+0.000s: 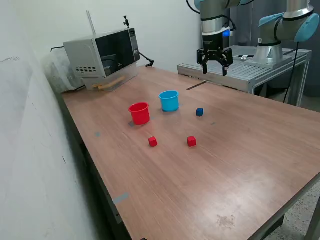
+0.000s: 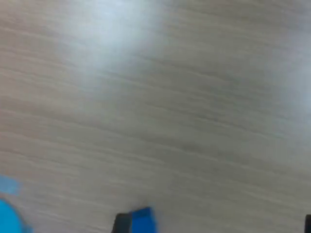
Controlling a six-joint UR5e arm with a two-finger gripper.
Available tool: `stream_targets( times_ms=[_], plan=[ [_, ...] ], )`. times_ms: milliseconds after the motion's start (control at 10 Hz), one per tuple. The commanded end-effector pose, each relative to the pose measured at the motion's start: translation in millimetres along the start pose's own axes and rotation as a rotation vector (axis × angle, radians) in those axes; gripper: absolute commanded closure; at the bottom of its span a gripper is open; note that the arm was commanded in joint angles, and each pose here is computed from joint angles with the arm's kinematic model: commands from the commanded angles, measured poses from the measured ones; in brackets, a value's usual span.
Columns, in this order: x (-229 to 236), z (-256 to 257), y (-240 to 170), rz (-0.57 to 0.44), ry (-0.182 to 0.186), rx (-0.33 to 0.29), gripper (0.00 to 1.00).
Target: Place red objects in the red bin, and blue objects in the blue bin.
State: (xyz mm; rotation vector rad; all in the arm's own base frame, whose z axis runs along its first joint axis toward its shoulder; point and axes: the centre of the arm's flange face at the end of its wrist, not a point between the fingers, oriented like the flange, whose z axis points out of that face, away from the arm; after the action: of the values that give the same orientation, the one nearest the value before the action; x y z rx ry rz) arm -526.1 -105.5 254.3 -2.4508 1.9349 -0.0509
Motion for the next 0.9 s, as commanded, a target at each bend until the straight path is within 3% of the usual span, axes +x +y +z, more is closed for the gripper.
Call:
stream_targets(
  times_ms=[0, 500, 800],
  plan=[
    [54, 22, 8, -0.132, 0.097, -0.027, 0.0],
    [40, 72, 45, -0.123, 0.102, -0.007, 0.0],
    [4, 81, 64, -0.096, 0.105, -0.011, 0.0]
  ],
)
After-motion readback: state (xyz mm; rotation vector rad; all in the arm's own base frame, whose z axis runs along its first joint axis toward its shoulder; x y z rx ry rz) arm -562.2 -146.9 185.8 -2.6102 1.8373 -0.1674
